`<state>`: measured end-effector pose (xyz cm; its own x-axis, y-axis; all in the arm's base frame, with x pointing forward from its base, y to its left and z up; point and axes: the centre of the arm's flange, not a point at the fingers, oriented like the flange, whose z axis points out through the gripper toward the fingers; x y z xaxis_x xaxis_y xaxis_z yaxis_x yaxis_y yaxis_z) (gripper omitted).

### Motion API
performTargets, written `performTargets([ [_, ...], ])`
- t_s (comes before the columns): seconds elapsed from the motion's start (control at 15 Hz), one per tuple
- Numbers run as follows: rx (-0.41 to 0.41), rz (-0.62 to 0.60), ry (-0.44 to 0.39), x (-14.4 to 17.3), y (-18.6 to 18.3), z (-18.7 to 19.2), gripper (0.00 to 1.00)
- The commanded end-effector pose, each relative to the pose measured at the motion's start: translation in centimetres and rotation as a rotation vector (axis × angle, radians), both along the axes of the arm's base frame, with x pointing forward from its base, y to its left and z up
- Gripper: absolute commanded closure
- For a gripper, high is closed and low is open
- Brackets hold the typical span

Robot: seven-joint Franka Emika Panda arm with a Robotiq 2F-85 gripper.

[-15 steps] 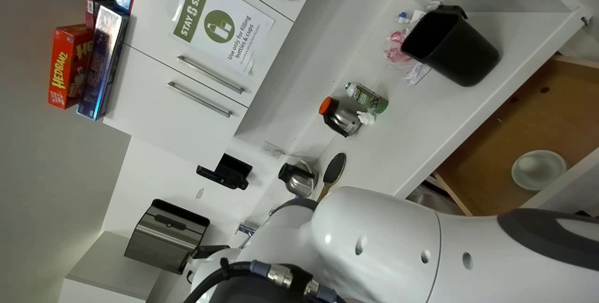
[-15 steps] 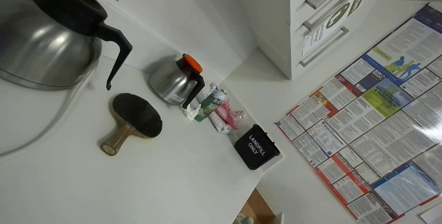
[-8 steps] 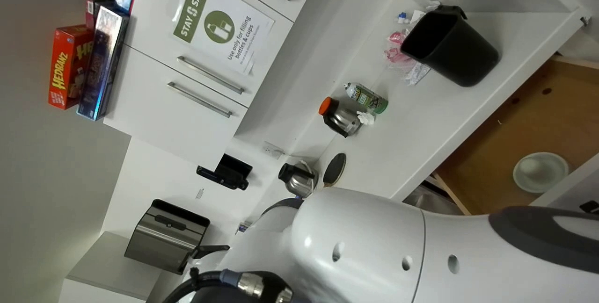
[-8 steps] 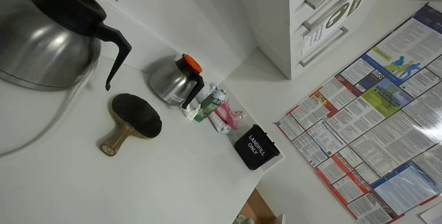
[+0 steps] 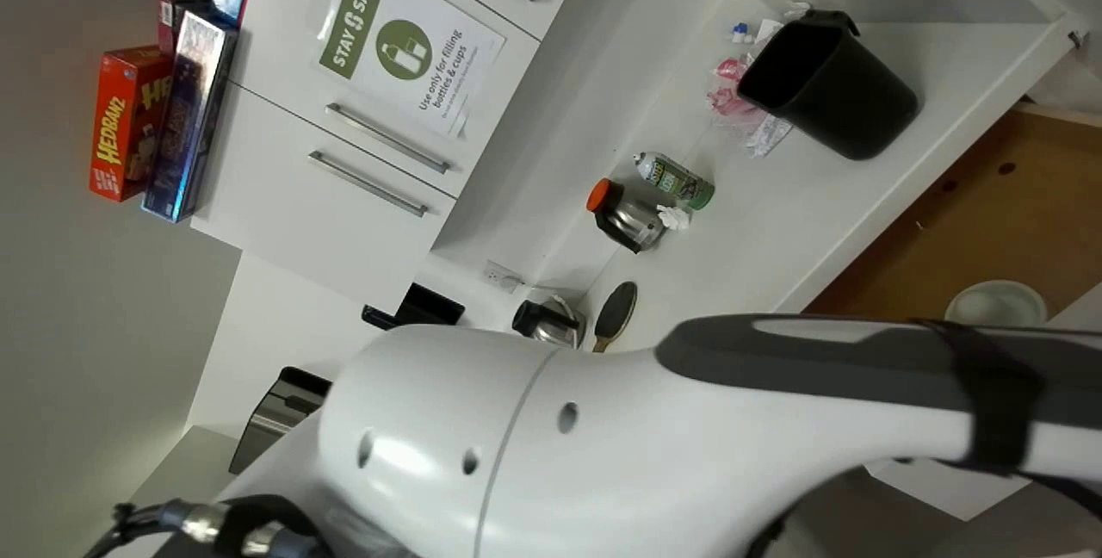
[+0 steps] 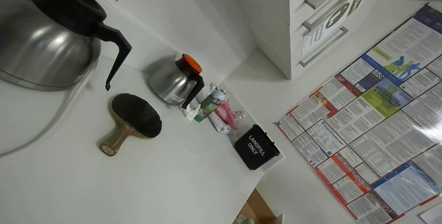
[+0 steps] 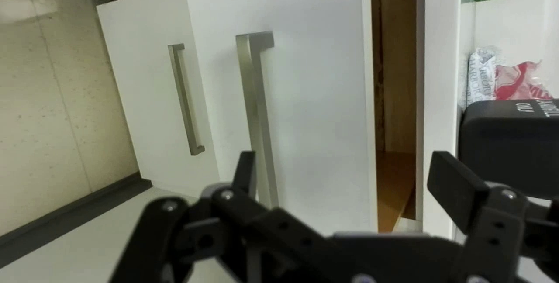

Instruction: Open the topmost drawer, remove the white object from the drawer and place it on the counter, close the open drawer

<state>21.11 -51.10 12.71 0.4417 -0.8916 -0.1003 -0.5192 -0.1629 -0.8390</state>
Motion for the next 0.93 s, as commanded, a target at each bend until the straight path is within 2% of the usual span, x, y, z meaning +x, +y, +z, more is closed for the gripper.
performTargets([
  [0.0, -0.11, -0.028, 0.021, 0.3, 3.6, 6.1, 0.0],
  [0.27, -0.23, -0.038, 0.017, 1.6, 6.3, 10.5, 0.0],
  [0.47, -0.297, 0.008, 0.026, 3.2, 8.1, 13.4, 0.0],
  [0.67, -0.371, 0.106, 0.042, 5.6, 10.2, 16.0, 0.0],
  [0.87, -0.425, 0.224, 0.1, 8.8, 12.3, 17.4, 0.0],
])
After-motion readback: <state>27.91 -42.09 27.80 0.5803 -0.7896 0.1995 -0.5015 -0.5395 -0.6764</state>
